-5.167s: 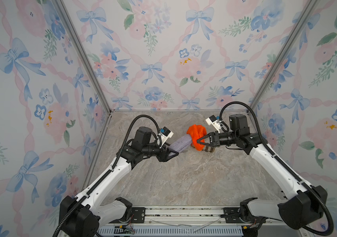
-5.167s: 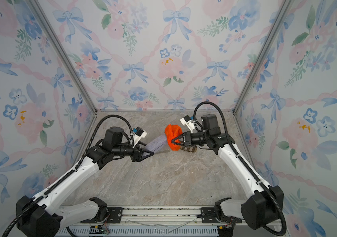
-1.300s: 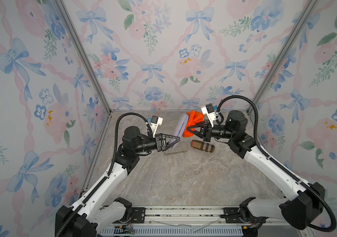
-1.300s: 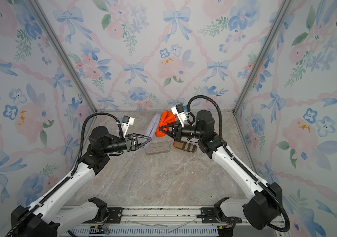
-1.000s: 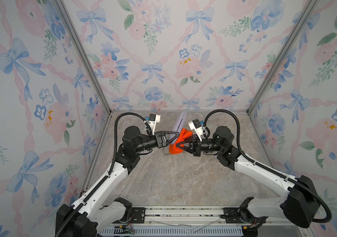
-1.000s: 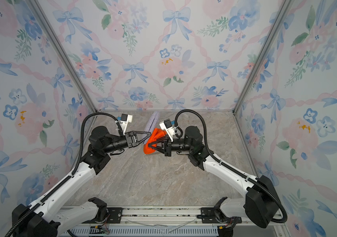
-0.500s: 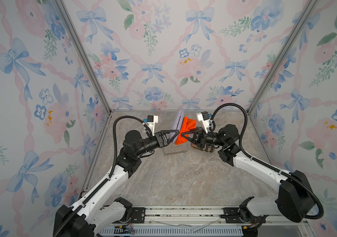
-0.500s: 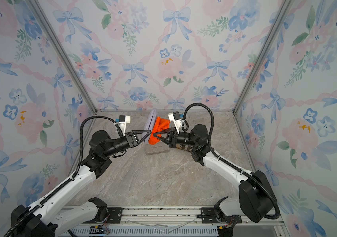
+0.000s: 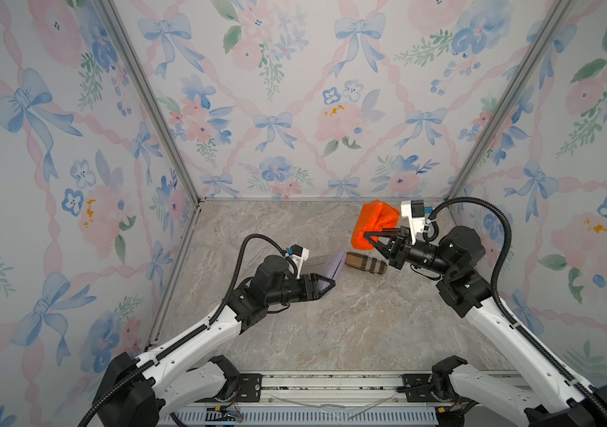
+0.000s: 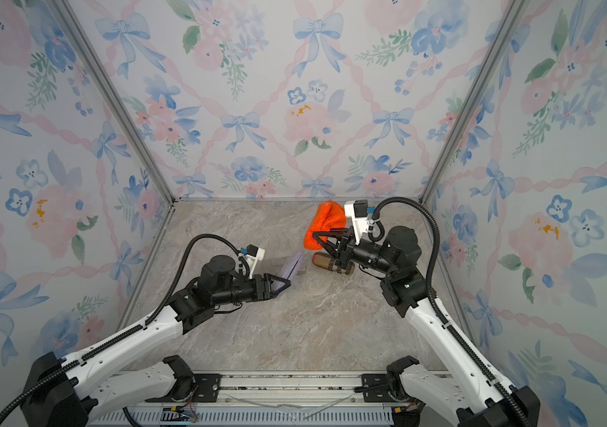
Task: Wipe the eyeglass case
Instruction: Place the eyeglass case at the center of the board.
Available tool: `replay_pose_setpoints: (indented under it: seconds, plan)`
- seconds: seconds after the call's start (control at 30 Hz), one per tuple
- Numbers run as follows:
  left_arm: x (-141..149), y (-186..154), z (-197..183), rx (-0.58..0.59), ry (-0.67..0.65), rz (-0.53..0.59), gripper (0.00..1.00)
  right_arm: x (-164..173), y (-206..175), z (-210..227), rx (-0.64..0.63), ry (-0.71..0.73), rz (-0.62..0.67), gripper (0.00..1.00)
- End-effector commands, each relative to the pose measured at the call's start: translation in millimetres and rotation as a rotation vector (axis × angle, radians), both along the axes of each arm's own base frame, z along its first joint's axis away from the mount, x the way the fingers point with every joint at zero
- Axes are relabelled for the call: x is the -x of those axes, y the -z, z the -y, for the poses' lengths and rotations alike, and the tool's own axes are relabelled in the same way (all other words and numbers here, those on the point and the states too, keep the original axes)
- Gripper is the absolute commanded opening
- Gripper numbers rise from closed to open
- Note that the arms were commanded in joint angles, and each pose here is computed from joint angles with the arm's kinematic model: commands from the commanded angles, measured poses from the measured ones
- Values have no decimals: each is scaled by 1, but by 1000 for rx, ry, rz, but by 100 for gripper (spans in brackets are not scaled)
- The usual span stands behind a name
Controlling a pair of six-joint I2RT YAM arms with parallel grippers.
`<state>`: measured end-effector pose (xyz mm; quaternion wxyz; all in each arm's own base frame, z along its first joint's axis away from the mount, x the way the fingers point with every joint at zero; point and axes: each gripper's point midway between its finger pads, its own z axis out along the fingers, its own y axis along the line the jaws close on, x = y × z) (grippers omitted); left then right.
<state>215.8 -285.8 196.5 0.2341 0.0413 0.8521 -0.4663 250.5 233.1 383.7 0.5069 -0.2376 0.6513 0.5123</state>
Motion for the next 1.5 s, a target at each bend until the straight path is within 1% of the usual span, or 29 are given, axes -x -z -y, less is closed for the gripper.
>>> replay_pose_setpoints:
  seconds: [0.0,0.1,0.23,0.33,0.53,0.63,0.7,0.73,0.8,0.93,0.97,1.1,1.17,1.27,1.33,1.37,1.4,1.43,1.47]
  plan:
    - [-7,46,-20,-217,-145,-2,9,-2,48,9,98,54,-119,0]
    - [4,67,-27,-274,-239,-61,10,3,53,12,102,59,-127,0]
    - [24,96,-37,-357,-333,-137,10,3,63,12,120,52,-147,0]
    - [30,110,-39,-387,-389,-181,11,3,69,12,124,46,-159,0]
    - [32,134,-29,-450,-427,-250,11,9,77,18,127,56,-164,0]
    - [42,147,-26,-515,-449,-280,13,10,77,22,122,66,-163,0]
    - [47,158,-32,-565,-479,-318,19,9,79,25,123,72,-162,0]
    - [50,162,-34,-581,-481,-333,20,7,81,26,127,78,-163,0]
    - [54,165,-34,-587,-480,-360,25,4,86,29,130,84,-174,0]
    - [58,164,-26,-582,-458,-418,50,2,92,34,126,95,-180,0]
    - [59,167,-26,-588,-453,-432,54,2,94,35,125,99,-182,0]
    - [57,171,-25,-598,-445,-447,62,2,102,39,129,106,-197,0]
    - [57,169,-21,-593,-437,-448,63,3,105,41,133,106,-201,0]
    - [57,168,-18,-589,-421,-449,68,5,105,45,132,115,-196,0]
    - [59,168,-16,-587,-408,-454,69,6,106,46,129,119,-195,0]
    - [59,168,-14,-586,-403,-457,72,7,107,47,127,117,-196,0]
    - [60,169,-14,-587,-400,-462,87,8,107,47,125,117,-196,0]
    - [61,169,-13,-586,-398,-465,92,9,109,47,123,118,-201,0]
    - [63,171,-13,-584,-394,-472,92,11,110,48,122,118,-204,0]
